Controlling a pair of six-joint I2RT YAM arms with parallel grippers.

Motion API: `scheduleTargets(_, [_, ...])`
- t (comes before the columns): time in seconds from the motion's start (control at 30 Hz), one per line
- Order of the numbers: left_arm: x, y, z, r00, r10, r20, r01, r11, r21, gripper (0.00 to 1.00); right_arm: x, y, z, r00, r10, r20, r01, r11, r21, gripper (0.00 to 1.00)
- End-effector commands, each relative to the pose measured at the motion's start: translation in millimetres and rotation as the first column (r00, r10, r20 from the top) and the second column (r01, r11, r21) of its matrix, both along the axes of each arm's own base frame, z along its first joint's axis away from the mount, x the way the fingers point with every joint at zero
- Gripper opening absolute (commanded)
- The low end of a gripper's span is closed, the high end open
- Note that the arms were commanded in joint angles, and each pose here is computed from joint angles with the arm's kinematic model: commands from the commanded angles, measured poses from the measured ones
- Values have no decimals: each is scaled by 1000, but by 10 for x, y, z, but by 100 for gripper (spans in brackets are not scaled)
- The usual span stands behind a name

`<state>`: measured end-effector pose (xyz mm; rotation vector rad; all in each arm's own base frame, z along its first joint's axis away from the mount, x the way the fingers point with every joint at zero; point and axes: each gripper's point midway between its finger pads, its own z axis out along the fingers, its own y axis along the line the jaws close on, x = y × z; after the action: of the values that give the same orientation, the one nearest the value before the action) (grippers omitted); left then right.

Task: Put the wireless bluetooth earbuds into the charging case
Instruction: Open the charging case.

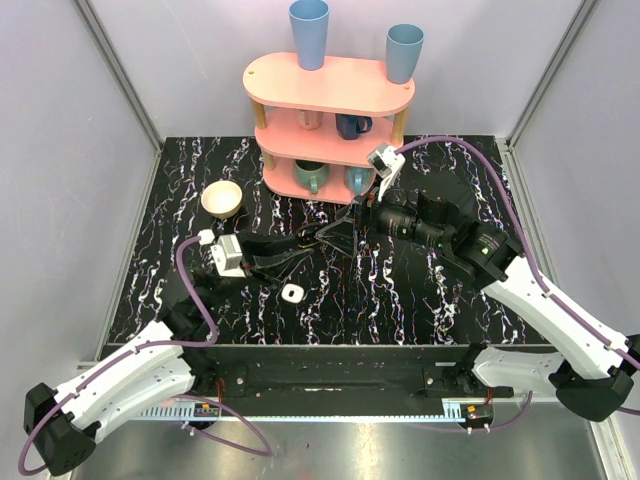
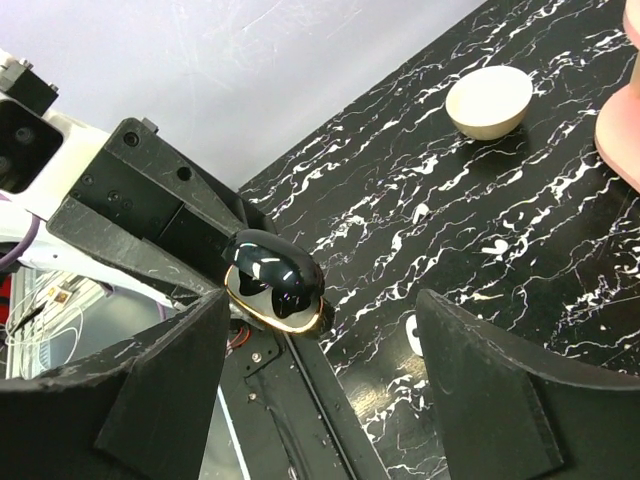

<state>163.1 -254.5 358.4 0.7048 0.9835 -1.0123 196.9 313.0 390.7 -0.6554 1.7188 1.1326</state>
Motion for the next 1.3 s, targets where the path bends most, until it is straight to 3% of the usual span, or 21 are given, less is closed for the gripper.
scheduleTargets(0.0, [-2, 79, 215, 997, 40, 59, -37, 998, -52, 0, -116, 20, 98, 998, 60, 19, -60, 998, 15, 81])
scheduleTargets(0.2, [-43, 41, 221, 998, 9, 69, -6, 999, -42, 0, -117, 69, 35, 997, 76, -4, -76, 997, 14, 76])
scheduleTargets(0.57, [-153, -39, 250, 994, -71, 78, 72, 997, -14, 0, -62, 132, -13, 996, 87, 18, -87, 996, 1, 76])
scheduleTargets(0.9, [-201, -67, 321, 991, -106, 87, 109, 994, -26, 0, -148, 191, -73, 988, 155, 10, -155, 988, -8, 60])
scheduleTargets(1.0, [-216, -62, 335, 990, -111, 90, 114, 993, -32, 0, -164, 177, -62, 986, 163, 21, -162, 987, -10, 50])
scheduleTargets(1.27, [-239, -81, 364, 987, -130, 91, 134, 990, -33, 0, -186, 187, -106, 983, 182, 21, -182, 983, -20, 48])
